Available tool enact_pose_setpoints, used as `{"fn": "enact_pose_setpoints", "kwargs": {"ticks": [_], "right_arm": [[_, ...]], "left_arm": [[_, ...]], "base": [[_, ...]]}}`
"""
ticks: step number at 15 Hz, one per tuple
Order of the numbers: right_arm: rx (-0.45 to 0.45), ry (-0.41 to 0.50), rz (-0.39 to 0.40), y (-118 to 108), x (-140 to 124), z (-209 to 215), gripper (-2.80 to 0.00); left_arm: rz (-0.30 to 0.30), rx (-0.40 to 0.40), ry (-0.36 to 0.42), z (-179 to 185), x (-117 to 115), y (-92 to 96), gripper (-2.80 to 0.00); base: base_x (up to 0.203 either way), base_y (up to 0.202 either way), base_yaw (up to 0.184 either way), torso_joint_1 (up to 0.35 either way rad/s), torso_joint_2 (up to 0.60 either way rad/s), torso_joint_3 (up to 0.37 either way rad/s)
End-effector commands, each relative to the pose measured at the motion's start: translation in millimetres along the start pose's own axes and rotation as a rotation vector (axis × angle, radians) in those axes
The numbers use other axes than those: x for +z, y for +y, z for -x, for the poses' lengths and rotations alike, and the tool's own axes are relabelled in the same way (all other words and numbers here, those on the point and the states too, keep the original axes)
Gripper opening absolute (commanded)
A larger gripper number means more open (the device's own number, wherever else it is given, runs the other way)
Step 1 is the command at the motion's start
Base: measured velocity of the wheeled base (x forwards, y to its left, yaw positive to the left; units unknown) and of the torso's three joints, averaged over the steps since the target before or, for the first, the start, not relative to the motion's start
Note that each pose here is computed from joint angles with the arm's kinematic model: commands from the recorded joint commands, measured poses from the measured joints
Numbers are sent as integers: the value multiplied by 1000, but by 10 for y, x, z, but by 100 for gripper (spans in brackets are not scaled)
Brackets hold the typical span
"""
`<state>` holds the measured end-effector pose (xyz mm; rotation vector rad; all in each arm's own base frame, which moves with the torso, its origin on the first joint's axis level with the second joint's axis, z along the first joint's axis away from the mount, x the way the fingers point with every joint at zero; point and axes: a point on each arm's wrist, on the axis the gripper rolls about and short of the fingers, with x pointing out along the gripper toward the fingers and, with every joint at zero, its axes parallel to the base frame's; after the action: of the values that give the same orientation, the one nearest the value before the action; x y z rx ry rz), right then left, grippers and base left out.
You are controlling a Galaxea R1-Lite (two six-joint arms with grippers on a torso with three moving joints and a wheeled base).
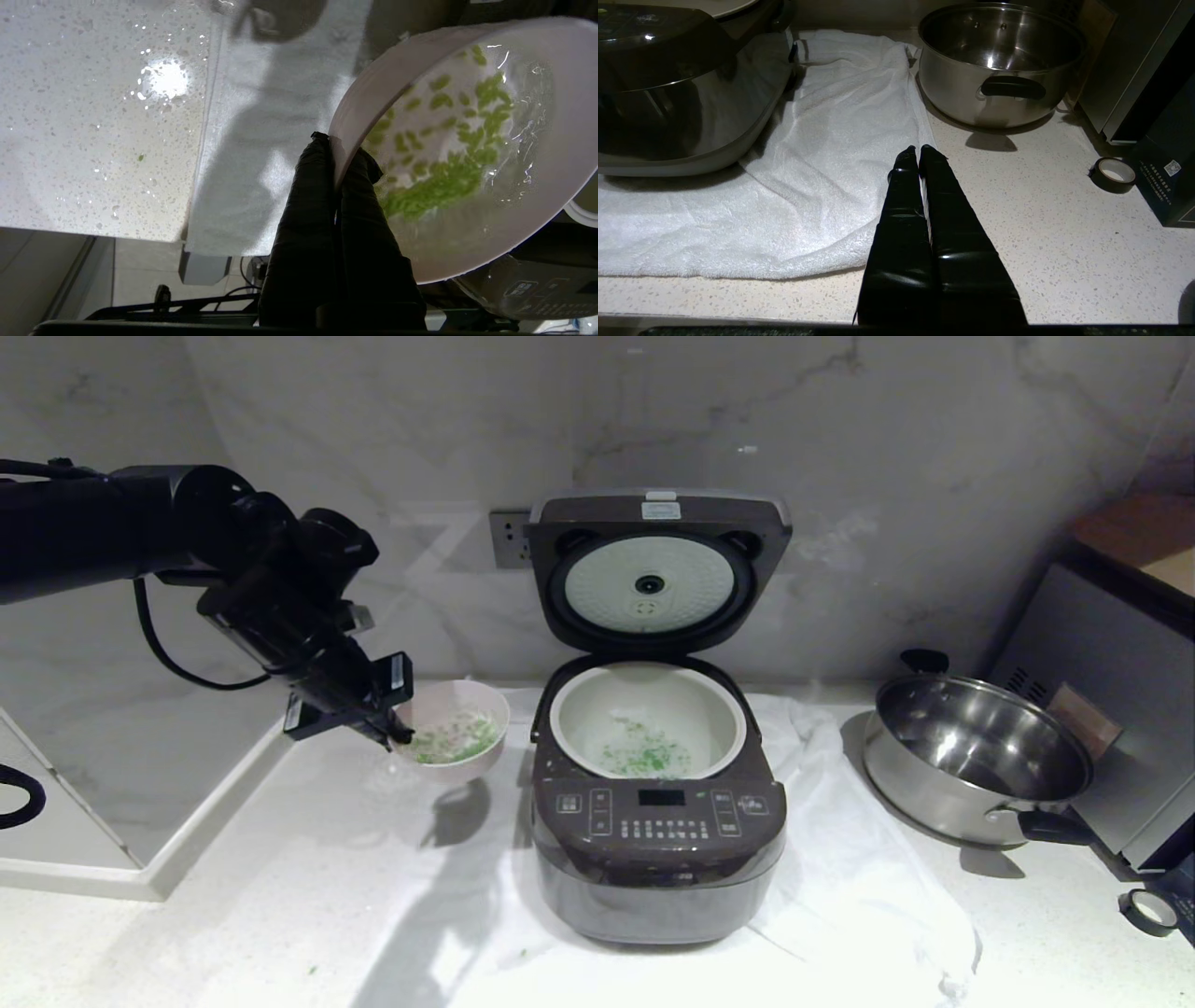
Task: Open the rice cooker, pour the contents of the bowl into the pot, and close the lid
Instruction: Pour the water from the bowl into the rice cooker
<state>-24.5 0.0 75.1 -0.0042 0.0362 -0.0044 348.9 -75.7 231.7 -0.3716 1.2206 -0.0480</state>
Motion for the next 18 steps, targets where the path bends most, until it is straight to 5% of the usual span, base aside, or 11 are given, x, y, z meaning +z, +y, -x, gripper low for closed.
{"fn": "enact_pose_setpoints", "kwargs": {"ticks": [1, 18], "right_arm": [[1, 1, 0, 0, 0, -1, -280], [1, 2, -1, 0, -1, -1, -280]], "left_arm": [[-6, 3, 22, -79, -7, -44, -280], [-5, -111, -46, -360, -36, -565, -280]], "base": [[0, 0, 0, 0, 0, 0], [0, 0, 0, 0, 0, 0]]}}
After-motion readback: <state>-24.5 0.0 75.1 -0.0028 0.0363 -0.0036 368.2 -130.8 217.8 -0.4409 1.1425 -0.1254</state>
